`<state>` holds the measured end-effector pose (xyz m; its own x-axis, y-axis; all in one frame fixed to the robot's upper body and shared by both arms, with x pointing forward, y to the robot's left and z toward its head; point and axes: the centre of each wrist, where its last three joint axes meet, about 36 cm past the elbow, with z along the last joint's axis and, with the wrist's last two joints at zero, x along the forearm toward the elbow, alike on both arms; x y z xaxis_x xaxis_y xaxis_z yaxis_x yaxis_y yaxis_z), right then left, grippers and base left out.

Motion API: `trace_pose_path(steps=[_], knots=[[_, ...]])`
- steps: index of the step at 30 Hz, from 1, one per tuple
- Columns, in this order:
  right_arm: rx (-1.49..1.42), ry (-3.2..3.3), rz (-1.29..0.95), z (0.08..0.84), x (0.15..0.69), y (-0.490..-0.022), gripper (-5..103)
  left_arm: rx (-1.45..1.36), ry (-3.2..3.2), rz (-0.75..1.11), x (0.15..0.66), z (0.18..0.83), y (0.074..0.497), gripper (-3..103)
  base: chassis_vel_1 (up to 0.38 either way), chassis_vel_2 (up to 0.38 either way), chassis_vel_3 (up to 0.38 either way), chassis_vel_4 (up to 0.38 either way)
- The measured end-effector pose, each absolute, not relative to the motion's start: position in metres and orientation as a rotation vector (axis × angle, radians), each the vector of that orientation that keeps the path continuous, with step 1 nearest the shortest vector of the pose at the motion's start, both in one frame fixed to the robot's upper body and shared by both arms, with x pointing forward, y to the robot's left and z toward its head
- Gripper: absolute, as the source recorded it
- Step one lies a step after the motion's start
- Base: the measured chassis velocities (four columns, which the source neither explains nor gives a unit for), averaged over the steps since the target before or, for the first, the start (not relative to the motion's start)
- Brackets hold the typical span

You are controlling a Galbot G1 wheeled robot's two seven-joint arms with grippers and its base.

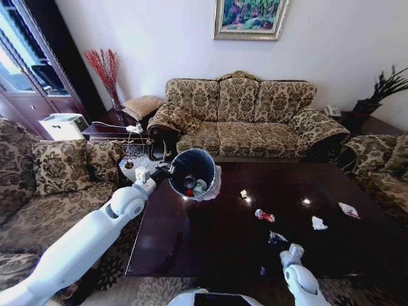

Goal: Move to the front of the table and place the trash on the table into the trash bin.

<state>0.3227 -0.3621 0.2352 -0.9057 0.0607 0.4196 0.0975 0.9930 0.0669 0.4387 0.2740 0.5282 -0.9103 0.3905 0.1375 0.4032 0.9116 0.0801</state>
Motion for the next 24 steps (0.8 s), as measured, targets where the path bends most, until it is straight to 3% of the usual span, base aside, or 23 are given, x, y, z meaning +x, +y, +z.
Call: trace_pose_path(steps=[8, 11, 16, 18, 20, 24], knots=[[-0.123, -2.735, -0.078, 0.239, 0.373, -0.365, -5, -0.62, -2.945, -0.161, 0.438, 0.525, 0.273, 3, 0.0, 0.0, 0.0, 0.0], [-0.105, -2.736, -0.075, 0.237, 0.385, -0.36, -1, -0.62, -2.941, -0.161, 0.438, 0.523, 0.273, 3, 0.0, 0.0, 0.0, 0.0], [-0.059, -2.735, -0.087, 0.235, 0.395, -0.332, 19, -0.622, -2.938, -0.169, 0.44, 0.523, 0.276, 3, 0.0, 0.0, 0.0, 0.0], [-0.059, -2.733, -0.088, 0.234, 0.395, -0.329, 19, -0.624, -2.939, -0.171, 0.44, 0.524, 0.277, 3, 0.0, 0.0, 0.0, 0.0], [-0.076, -2.715, -0.091, 0.229, 0.389, -0.32, 30, -0.628, -2.942, -0.171, 0.442, 0.524, 0.279, 3, 0.0, 0.0, 0.0, 0.0], [-0.085, -2.705, -0.079, 0.225, 0.382, -0.317, 40, -0.631, -2.942, -0.171, 0.444, 0.522, 0.281, 3, 0.0, 0.0, 0.0, 0.0]])
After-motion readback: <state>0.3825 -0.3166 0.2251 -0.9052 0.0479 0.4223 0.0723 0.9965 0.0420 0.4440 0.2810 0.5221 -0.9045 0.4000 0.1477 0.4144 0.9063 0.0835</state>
